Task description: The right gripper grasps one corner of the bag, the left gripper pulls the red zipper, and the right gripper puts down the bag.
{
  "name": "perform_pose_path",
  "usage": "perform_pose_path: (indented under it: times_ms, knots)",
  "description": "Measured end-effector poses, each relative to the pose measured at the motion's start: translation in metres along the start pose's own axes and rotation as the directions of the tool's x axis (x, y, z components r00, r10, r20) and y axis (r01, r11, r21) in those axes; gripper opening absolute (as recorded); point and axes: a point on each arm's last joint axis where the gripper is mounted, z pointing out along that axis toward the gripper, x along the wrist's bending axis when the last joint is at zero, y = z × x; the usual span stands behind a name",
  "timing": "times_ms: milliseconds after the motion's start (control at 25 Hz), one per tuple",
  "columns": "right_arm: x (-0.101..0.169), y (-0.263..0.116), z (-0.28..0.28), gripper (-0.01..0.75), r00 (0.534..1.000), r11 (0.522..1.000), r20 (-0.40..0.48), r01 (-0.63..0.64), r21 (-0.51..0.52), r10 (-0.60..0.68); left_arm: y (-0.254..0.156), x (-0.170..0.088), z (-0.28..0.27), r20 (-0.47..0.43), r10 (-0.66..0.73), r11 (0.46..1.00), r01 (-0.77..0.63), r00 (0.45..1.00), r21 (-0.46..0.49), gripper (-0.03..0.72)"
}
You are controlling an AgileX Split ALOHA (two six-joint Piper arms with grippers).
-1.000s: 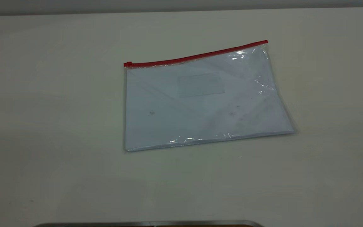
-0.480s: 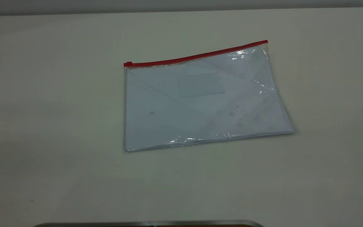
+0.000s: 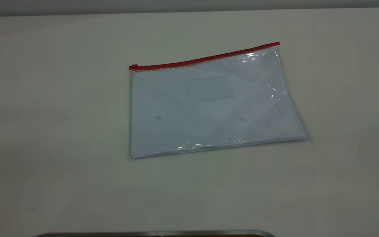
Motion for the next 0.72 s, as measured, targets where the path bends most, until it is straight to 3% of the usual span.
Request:
perform_pose_path:
  times_ms: [720]
  knots:
    - [0.0000,0.0000,0.0000,0.591,1.000,1.000,0.000,0.000,0.000,0.000,0.0002,0.0028,-0.0001,-0.036,-0.003,1.000,0.003,0.999,-0.002,0.581]
